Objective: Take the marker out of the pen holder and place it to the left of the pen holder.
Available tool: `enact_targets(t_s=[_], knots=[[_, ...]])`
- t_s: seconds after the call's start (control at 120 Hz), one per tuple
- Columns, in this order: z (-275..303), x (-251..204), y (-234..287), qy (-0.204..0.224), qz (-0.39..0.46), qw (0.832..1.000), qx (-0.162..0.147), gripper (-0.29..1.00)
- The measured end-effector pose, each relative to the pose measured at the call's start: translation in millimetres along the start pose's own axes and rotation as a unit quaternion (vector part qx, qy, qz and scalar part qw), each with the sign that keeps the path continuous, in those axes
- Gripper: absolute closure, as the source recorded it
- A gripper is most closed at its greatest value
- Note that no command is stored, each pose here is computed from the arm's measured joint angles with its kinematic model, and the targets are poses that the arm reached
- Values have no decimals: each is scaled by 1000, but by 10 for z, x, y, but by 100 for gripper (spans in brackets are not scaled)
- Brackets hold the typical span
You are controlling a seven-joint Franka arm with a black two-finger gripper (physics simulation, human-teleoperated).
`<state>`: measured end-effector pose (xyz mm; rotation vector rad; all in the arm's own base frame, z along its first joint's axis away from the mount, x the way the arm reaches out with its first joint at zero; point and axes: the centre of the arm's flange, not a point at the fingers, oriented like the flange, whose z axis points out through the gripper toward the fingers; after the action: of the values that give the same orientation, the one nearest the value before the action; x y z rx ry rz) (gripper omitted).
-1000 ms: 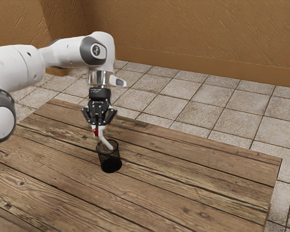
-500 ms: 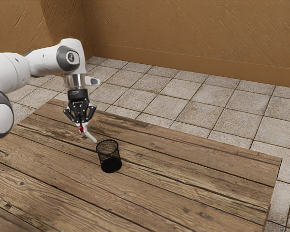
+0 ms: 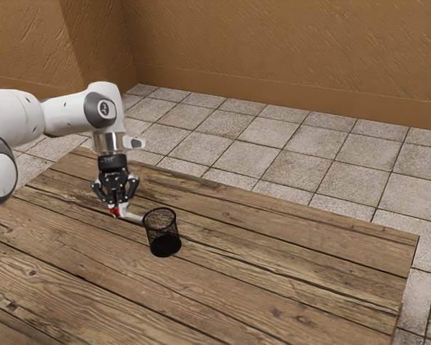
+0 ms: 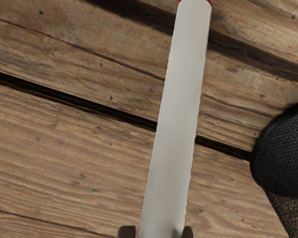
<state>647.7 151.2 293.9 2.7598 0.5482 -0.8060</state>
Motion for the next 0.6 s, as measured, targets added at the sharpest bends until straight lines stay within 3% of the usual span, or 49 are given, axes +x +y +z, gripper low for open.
enact_targets(t_s=[0.367,0.533,0.6], knots=[[405,93,-206,-36,-9,999,1,72],[374,109,-217,-29,-2,1000,0,39],[58,-50,-204,-1,8,1000,-1,28]])
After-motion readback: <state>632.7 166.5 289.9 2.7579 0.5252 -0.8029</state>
